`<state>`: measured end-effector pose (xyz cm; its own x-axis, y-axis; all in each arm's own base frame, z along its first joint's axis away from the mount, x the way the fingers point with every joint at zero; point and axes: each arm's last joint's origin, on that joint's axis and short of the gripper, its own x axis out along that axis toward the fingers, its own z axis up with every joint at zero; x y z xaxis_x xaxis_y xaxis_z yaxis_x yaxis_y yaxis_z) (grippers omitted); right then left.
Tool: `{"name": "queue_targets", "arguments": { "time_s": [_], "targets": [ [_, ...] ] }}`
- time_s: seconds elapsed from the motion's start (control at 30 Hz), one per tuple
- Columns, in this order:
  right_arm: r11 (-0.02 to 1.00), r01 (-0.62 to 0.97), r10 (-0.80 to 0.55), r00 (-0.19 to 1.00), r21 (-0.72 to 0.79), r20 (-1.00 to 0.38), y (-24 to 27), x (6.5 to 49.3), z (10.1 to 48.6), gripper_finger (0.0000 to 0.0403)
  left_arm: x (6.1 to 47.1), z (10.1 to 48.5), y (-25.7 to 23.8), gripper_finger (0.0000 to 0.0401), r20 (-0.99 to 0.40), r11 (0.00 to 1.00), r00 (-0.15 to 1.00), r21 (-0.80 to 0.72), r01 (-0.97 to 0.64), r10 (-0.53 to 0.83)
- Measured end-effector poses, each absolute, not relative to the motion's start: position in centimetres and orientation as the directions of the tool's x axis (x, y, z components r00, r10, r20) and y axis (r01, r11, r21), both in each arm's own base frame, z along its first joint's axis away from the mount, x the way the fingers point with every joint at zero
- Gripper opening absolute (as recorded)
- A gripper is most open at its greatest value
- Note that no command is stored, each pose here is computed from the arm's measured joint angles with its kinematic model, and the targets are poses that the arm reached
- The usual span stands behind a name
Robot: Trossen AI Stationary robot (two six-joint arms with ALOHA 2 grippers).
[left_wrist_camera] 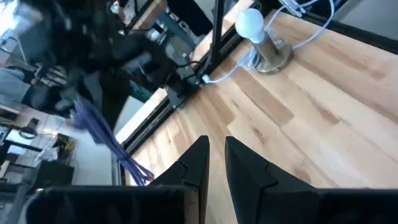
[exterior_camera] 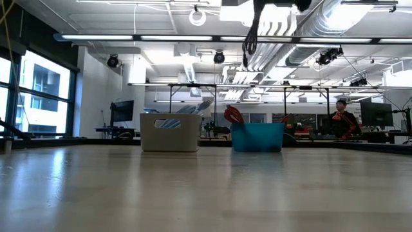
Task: Pick & Place USB Port
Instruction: Put the violet charger cable into the blue bin
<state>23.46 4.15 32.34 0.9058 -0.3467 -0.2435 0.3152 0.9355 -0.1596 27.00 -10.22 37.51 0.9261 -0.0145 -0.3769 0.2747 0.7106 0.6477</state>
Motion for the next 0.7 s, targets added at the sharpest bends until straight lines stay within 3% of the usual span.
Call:
{"name": "queue_targets", "arguments": {
  "time_s": [0.23, 0.47, 0.7],
  "targets": [
    [0.899, 0.438, -0.411, 0.848, 0.007, -0.334, -1.9, 23.8, 31.6, 0.0007, 25.1, 37.7, -10.7, 0.0049, -0.414, 0.689, 0.909, 0.671, 0.274, 0.041],
    [0.850, 0.517, -0.437, 0.800, 0.103, -0.411, -6.4, 23.7, 30.5, 0.0007, 22.9, 37.9, -10.0, 0.0049, -0.450, 0.695, 0.878, 0.685, 0.219, 0.166],
    [0.801, 0.577, -0.437, 0.744, 0.157, -0.504, -9.3, 24.5, 28.3, 0.0007, 22.1, 37.6, -9.4, 0.0049, -0.496, 0.717, 0.845, 0.662, 0.219, 0.200]
  ]
}}
